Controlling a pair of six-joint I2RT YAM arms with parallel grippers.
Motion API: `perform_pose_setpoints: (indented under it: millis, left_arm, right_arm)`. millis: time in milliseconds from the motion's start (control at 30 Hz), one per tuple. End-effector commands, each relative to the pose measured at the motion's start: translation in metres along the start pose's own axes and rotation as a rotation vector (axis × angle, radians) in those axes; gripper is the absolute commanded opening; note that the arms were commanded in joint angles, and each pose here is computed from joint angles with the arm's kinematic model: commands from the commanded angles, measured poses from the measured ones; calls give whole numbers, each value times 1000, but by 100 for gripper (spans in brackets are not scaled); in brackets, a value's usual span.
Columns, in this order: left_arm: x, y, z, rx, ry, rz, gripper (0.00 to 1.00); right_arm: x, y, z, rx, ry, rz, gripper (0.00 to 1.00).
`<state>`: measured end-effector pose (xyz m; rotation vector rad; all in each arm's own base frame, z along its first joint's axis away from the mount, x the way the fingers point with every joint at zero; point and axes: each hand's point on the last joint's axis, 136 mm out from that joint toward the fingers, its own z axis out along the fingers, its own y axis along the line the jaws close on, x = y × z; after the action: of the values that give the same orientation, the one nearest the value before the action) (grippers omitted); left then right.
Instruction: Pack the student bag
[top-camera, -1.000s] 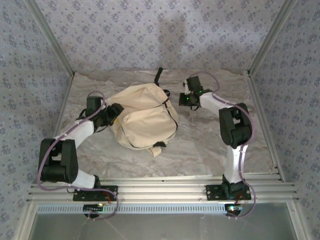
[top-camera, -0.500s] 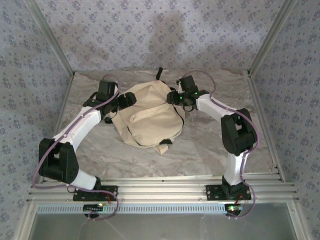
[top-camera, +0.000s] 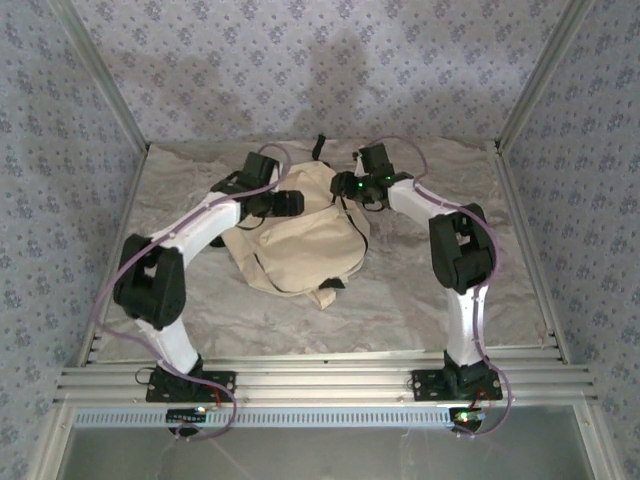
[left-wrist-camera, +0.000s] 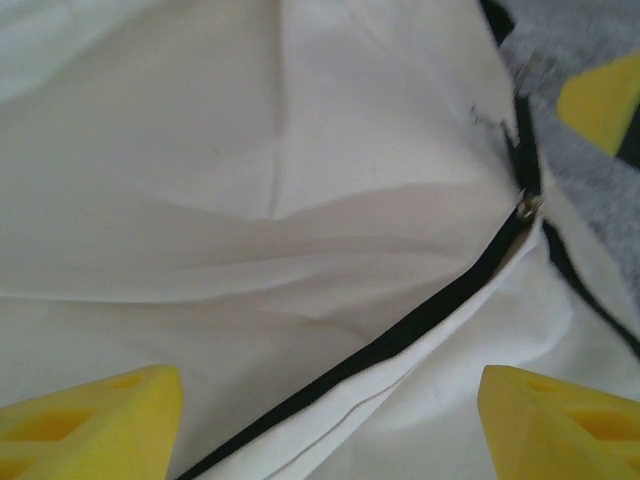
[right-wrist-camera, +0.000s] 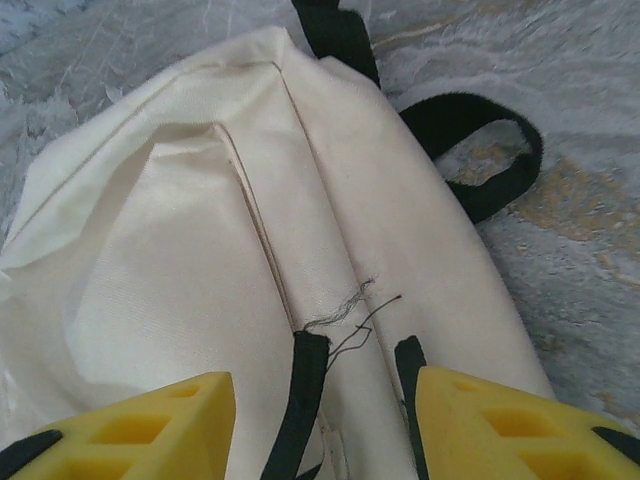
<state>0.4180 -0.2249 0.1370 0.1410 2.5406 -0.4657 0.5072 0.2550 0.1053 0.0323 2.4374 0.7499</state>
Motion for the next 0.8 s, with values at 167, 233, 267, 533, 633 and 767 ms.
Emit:
perform_pose_setpoints:
  millis: [167, 233, 267, 533, 633, 767]
  left_arm:
    - [43, 7, 47, -64, 174, 66, 70]
    - [56, 16, 56, -87, 207, 58, 64]
    - [63, 21, 60, -101, 223, 55, 59]
    - [93, 56, 73, -172, 280, 1, 21]
    - [93, 62, 70, -178, 274, -16, 20]
    - [89, 64, 67, -178, 261, -24, 20]
  right_arm:
    - [9, 10, 23, -86, 52, 50, 36]
    - [10, 9, 25, -92, 60, 52, 19]
    - [10, 7, 25, -91, 60, 56, 8]
    - [-4, -35, 13, -1, 9, 88, 0]
    - [-8, -44, 8, 29, -2, 89, 0]
    - [-12, -43, 1, 44, -18, 67, 0]
